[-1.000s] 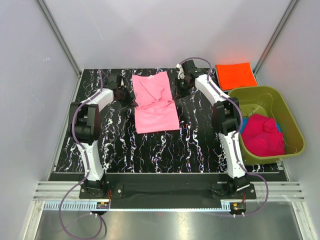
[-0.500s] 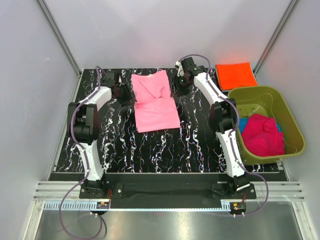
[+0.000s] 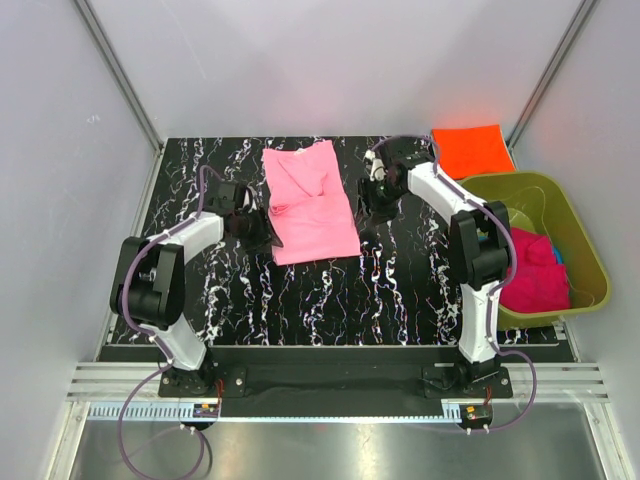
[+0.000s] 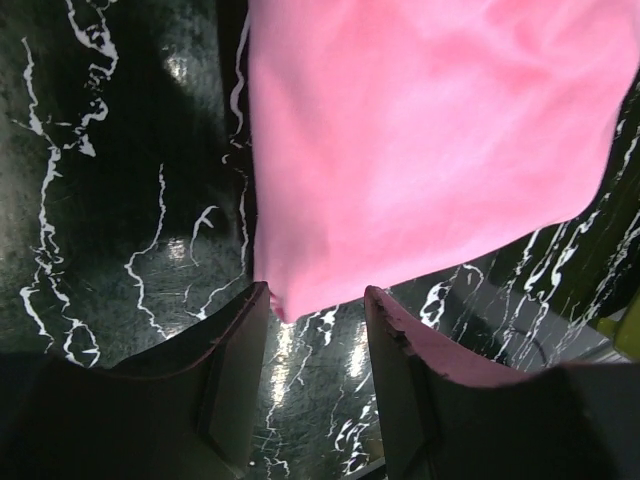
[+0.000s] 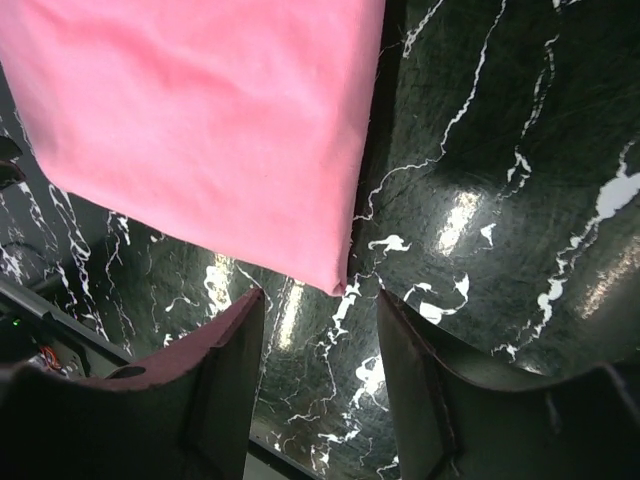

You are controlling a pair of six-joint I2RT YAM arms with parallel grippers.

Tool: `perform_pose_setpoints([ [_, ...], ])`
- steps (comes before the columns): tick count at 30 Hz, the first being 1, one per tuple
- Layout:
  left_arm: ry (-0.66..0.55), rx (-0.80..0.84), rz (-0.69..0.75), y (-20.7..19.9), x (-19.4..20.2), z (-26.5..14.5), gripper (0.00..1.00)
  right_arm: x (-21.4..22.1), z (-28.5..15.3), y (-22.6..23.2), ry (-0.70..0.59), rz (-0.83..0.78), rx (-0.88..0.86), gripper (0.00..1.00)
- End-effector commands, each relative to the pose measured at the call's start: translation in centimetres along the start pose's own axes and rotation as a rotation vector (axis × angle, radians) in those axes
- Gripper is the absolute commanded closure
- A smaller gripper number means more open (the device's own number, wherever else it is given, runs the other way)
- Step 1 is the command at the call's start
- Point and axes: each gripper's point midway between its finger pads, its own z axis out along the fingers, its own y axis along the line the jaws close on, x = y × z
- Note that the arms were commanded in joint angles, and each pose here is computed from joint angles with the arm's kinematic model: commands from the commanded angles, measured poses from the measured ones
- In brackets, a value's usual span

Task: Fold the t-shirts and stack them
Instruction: Fold the tshirt

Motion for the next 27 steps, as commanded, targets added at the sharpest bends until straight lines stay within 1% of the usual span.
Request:
perform_pose_setpoints([
  [1,-0.044,0.045,0.049,-0.7,-1.1,0.0,0.52,-0.1,0.7,0.9,-0.013,-0.046,-0.089,0.44],
  [5,-0.043,0.015,0.065,-0.2,-1.0,0.6,0.52,0.8,2.4,0.1,0.027,-0.046,-0.087,0.44],
  [11,0.039,0.0,0.079,0.4,0.8,2.9,0.52,2.0,3.9,0.3,0.055,-0.015,-0.145,0.45],
  [14,0.044,-0.024,0.088,1.0,1.2,3.3,0.54,2.7,4.7,0.0,0.063,-0.007,-0.145,0.46],
  [15,0.043,-0.037,0.091,1.3,1.3,3.3,0.56,2.7,4.9,-0.1,0.061,-0.005,-0.146,0.48],
  [16,0.037,-0.037,0.091,1.3,1.2,3.2,0.61,3.0,5.1,-0.3,0.064,0.001,-0.139,0.51],
  [19,0.029,-0.057,0.094,1.4,1.2,2.7,0.69,3.6,5.6,-0.6,0.072,0.019,-0.134,0.62],
  [20,0.034,-0.063,0.094,1.5,1.4,2.5,0.75,4.0,5.6,-0.6,0.07,0.022,-0.137,0.75],
  [22,0.026,-0.079,0.097,1.8,1.6,1.9,0.84,4.5,5.4,-0.8,0.066,0.041,-0.118,0.89],
  [23,0.032,-0.092,0.105,2.0,1.9,1.6,0.92,5.1,4.9,-0.9,0.061,0.045,-0.111,0.97],
  [24,0.01,-0.111,0.114,2.2,1.8,1.0,0.95,5.5,4.6,-0.9,0.058,0.056,-0.103,1.0],
  [25,0.017,-0.127,0.118,2.6,2.3,0.7,0.96,5.8,4.3,-1.0,0.047,0.062,-0.088,1.0],
  [27,0.014,-0.164,0.116,3.4,2.8,-0.2,0.95,7.2,3.5,-0.7,0.036,0.08,-0.084,1.0],
])
